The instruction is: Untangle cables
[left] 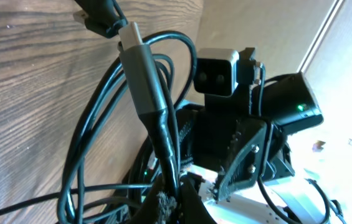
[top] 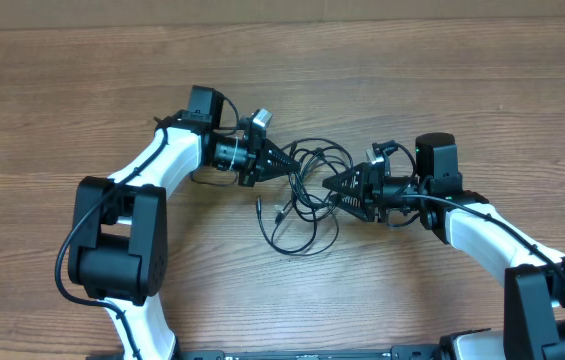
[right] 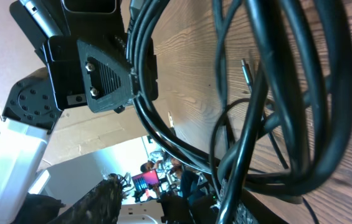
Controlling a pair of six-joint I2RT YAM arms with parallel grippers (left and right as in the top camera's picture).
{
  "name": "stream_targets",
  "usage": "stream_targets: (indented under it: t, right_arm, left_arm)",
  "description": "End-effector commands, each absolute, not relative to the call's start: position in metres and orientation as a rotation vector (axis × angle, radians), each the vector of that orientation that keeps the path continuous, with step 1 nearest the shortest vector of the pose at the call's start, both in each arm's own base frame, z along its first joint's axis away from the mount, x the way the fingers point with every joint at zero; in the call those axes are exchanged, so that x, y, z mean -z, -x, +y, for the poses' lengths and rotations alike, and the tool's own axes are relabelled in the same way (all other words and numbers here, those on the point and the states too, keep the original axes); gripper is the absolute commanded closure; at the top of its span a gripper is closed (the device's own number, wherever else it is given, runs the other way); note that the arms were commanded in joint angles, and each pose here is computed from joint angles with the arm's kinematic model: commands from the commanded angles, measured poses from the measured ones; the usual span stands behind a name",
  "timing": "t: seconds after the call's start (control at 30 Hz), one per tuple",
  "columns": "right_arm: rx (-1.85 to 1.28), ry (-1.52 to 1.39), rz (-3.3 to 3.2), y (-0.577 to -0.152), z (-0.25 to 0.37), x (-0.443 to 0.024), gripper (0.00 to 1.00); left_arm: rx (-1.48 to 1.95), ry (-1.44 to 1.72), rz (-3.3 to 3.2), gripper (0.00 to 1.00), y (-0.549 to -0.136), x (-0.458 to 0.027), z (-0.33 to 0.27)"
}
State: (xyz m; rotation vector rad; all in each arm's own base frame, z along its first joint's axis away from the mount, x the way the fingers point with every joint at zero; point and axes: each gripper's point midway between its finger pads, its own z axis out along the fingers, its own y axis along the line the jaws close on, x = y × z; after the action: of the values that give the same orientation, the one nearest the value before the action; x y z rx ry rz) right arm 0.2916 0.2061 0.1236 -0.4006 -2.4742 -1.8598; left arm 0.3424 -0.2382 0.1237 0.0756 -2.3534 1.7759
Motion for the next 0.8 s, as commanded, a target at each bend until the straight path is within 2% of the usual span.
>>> stream_targets:
  t: [0.0,0.57,0.6,0.77]
  right_arm:
    - [1.851,0.401,-2.461,-0.289,0.21,-0.123,0.51]
    - [1.751,0.396,-2.628,-0.292,0.227,-0.106,0.5]
    - [1.776,0.36,-2.62,-0.291,0.231,-0.11,0.51]
    - [2.059,-0.015,-2.525,-0.288,0.244,-0.154,0.69]
  left_arm:
    - [-1.755,-0.071,-2.364,0.96,-0.341,-0.124,-0.244]
    - [-1.754,-0.025,-2.409,0.96,-0.344,-0.121,-0.249]
    - [-1.761,-0.002,-2.417,0.96,-0.344,-0.121,-0.249]
    - [-1.813,0.238,-2.474,0.96,-0.336,-0.119,-0.251]
